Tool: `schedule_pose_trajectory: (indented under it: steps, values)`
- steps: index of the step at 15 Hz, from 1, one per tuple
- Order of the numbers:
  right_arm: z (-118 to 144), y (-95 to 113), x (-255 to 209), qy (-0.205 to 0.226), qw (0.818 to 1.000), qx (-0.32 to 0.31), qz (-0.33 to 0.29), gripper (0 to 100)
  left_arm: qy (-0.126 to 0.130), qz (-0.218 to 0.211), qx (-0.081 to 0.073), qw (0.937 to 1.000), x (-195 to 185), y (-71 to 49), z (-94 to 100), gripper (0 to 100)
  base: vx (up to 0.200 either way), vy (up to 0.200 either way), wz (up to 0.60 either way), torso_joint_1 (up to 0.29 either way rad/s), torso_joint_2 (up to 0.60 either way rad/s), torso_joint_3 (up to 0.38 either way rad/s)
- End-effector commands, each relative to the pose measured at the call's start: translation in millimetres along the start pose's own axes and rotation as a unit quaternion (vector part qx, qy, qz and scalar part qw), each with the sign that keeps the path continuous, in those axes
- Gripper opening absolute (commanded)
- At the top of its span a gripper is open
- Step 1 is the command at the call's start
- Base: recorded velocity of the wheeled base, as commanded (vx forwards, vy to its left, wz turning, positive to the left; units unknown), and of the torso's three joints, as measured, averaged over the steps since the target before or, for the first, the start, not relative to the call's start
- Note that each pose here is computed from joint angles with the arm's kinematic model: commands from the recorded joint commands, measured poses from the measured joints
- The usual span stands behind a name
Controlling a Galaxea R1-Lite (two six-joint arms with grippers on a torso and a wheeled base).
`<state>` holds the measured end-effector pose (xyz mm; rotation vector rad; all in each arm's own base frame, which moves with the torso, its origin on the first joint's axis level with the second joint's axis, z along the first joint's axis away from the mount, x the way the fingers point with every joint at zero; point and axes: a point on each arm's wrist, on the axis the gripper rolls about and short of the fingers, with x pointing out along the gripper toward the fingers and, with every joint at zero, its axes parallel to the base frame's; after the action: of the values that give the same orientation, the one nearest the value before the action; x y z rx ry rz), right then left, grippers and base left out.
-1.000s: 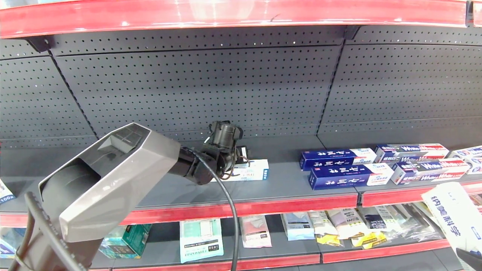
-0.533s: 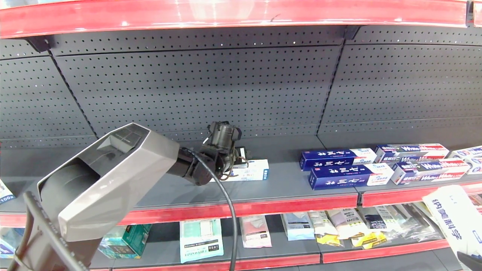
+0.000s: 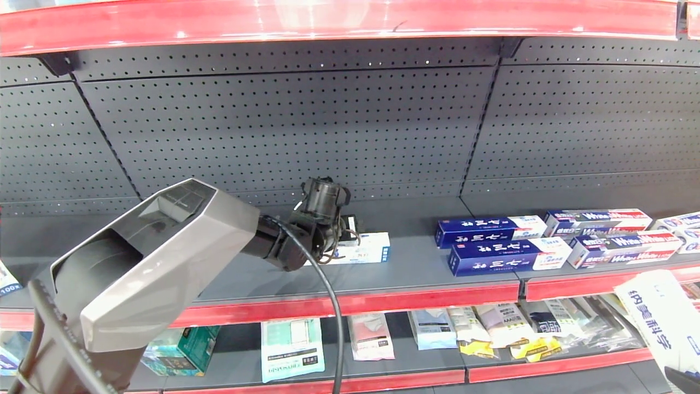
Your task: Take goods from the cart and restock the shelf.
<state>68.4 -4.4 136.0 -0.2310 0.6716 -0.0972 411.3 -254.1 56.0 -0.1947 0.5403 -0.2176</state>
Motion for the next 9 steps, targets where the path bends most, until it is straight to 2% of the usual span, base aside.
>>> schedule_pose_trajectory:
  steps: [1, 2, 9]
  values:
    - [-0.2, 0.1, 0.1, 0.001, 1.0, 0.0, 0.0, 0, 0.005, 0.0, 0.001, 1.0, -2.4, 1.2, -1.7, 100, 0.0, 0.0, 0.0, 0.0, 0.0, 0.0]
    - [-0.2, 0.1, 0.1, 0.0, 1.0, 0.0, 0.001, 0, 0.015, 0.001, 0.003, 0.9999, -4.1, 3.7, -6.8, 100, 0.0, 0.0, 0.0, 0.0, 0.0, 0.0]
    - [-5.4, 1.1, -0.2, 0.002, 1.0, -0.001, 0.002, 0, 0.016, -0.005, 0.003, 0.9999, -6.1, 2.6, -7.4, 100, 0.0, 0.0, 0.0, 0.0, 0.0, 0.0]
